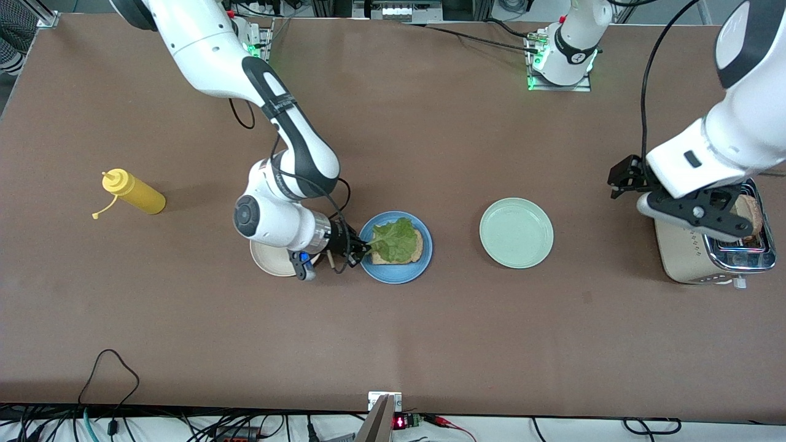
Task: Make sandwich in blue plate with both arms
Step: 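Place the lettuce on the bread while the left gripper withdraws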
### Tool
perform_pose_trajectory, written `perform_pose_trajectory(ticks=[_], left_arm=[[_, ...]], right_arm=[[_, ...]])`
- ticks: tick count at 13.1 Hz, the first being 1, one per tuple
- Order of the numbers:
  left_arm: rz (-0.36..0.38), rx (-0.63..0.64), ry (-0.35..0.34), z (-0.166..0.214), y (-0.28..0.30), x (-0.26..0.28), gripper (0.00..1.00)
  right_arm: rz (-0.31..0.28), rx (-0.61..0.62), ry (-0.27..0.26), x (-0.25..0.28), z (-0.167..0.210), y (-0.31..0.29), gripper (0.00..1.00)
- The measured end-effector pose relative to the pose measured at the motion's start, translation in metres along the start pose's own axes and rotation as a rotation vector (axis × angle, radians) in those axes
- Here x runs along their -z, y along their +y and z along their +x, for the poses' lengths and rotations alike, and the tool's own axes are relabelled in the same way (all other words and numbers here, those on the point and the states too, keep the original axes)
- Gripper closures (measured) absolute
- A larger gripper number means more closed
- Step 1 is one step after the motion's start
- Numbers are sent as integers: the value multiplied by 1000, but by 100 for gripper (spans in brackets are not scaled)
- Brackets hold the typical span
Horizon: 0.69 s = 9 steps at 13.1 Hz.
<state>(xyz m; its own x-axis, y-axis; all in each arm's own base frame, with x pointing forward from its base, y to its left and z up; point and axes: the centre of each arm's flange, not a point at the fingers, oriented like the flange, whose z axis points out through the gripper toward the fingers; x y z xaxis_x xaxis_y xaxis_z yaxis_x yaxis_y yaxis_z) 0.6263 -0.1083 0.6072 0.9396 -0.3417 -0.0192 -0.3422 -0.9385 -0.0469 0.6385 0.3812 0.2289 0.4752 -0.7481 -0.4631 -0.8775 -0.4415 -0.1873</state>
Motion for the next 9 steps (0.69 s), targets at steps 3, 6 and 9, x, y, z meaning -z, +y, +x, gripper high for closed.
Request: perform_pose_trajectory(ticks=[3, 6, 9], left_arm=[[-1, 9, -18, -3, 1, -1, 0], [-2, 10, -24, -3, 1, -2, 0], [-2, 11, -24, -3, 0, -2, 0]], right_arm=[[-34, 4, -2, -29, -2, 7, 91], [-45, 4, 4, -44, -1, 12, 63], [-19, 9, 13, -31, 1, 3, 31]])
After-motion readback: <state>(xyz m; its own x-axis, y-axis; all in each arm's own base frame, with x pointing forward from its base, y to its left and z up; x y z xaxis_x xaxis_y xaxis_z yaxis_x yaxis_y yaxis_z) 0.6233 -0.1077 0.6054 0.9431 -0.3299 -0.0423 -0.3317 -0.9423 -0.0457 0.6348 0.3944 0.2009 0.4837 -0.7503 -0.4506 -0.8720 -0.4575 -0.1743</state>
